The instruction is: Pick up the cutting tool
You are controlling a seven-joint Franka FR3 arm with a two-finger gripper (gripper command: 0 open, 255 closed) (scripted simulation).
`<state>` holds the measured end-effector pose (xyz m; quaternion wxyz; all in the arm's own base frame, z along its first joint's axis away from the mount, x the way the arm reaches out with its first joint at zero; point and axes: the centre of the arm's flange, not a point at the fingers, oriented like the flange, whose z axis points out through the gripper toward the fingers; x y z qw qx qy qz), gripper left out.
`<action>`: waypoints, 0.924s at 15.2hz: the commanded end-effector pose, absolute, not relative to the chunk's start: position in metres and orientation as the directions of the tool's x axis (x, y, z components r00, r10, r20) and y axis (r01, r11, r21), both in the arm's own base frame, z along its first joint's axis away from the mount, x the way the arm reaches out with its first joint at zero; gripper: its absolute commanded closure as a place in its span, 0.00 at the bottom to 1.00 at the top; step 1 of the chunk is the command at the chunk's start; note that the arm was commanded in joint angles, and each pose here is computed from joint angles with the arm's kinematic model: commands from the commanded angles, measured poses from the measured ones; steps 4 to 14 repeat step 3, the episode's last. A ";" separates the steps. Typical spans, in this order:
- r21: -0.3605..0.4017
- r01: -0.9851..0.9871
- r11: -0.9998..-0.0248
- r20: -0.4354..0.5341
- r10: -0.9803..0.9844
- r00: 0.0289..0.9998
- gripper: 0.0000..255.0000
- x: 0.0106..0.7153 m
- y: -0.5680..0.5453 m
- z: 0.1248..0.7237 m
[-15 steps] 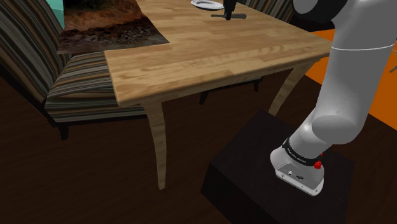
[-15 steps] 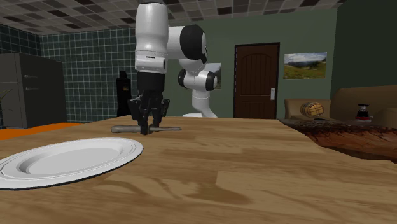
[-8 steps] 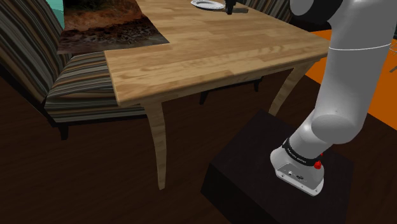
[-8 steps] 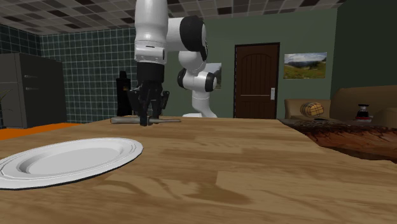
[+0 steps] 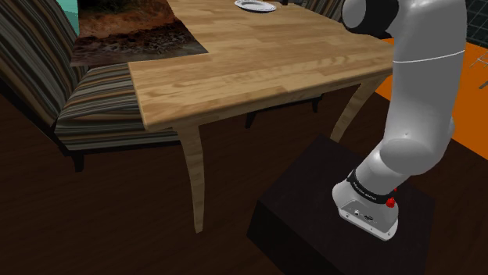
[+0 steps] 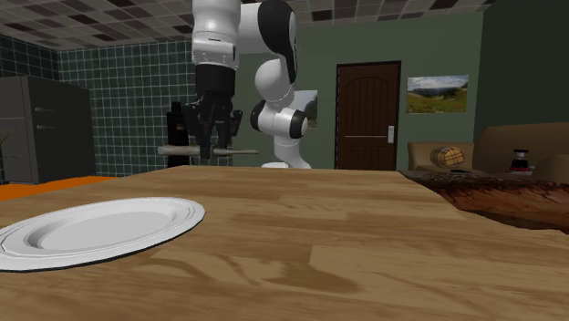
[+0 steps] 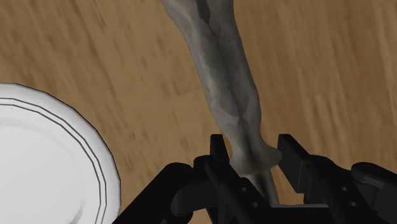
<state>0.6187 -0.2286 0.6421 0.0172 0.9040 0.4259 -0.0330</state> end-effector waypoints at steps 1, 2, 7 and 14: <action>0.002 0.771 -0.636 -0.075 0.769 0.635 1.00 0.619 -0.228 0.652; 0.002 0.771 -0.636 -0.075 0.769 0.635 1.00 0.619 -0.228 0.653; 0.002 0.771 -0.636 -0.075 0.769 0.635 1.00 0.619 -0.228 0.653; 0.002 0.771 -0.636 -0.075 0.769 0.635 1.00 0.619 -0.228 0.653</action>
